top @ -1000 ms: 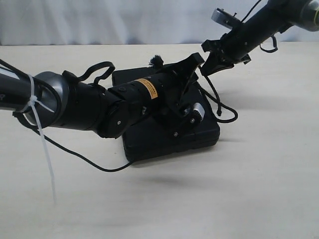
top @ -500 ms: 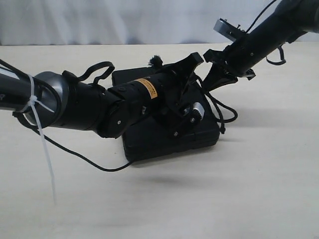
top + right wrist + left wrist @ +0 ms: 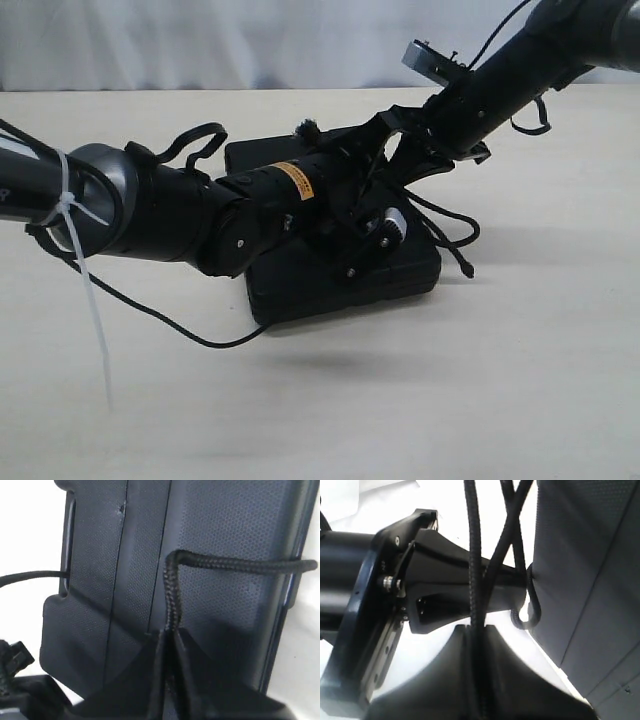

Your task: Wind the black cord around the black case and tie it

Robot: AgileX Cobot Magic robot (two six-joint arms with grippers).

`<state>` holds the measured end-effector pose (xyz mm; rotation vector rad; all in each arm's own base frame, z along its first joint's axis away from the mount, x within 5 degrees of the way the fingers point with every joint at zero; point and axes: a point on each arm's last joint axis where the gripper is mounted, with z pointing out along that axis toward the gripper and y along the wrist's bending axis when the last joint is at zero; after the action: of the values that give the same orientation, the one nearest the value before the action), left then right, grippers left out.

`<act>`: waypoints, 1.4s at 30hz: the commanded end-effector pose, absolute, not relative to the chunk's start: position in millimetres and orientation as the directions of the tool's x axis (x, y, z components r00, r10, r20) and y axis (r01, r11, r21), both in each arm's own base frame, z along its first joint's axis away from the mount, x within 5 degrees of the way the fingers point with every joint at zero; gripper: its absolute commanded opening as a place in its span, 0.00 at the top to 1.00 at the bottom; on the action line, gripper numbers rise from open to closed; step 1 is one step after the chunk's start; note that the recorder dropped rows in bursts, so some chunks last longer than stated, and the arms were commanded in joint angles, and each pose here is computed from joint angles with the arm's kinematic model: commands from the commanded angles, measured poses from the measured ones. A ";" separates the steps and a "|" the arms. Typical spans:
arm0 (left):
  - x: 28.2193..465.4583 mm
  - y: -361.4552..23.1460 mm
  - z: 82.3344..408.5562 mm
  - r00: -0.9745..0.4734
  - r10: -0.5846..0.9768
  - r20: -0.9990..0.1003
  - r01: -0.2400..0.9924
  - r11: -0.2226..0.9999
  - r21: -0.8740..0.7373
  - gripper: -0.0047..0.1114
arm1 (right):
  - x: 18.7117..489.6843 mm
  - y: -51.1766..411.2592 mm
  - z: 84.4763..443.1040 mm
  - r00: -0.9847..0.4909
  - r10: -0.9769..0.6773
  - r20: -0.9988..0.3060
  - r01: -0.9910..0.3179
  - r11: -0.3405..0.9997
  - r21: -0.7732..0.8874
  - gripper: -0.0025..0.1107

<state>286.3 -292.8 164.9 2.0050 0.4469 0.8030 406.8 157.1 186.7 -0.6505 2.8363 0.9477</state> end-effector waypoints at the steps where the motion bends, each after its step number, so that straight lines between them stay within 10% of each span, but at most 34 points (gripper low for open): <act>1: 286.4 -291.1 165.5 0.719 0.595 0.360 0.009 -0.526 0.851 0.91 | 405.1 154.8 191.4 -0.899 -0.382 -0.216 -0.436 0.727 0.531 0.94; 11: 286.5 -289.2 164.3 0.709 0.614 0.346 0.029 -0.516 0.856 0.35 | 407.6 149.2 195.2 -0.903 -0.361 -0.233 -0.429 0.722 0.543 0.94; 24: 295.0 -274.9 198.4 0.457 0.883 0.106 0.130 -0.184 0.974 0.28 | 410.7 138.3 196.1 -0.897 -0.366 -0.246 -0.441 0.735 0.515 0.94; 30: 281.1 -269.8 236.3 0.425 0.867 -0.260 0.345 0.110 0.932 0.28 | 411.3 135.6 196.1 -0.892 -0.375 -0.253 -0.452 0.731 0.512 0.94; 38: 260.6 -259.7 308.5 0.057 0.502 -0.863 0.731 0.568 0.379 0.28 | 411.7 135.9 196.3 -0.890 -0.375 -0.260 -0.457 0.728 0.511 0.94; 42: 253.4 -251.5 319.8 -0.253 0.266 -0.930 0.803 0.594 -0.048 0.28 | 411.4 135.9 197.1 -0.885 -0.383 -0.265 -0.466 0.724 0.509 0.94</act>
<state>259.0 -254.6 314.1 1.0149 1.6580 -0.3626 412.1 137.6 193.9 -0.6777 2.7996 0.8813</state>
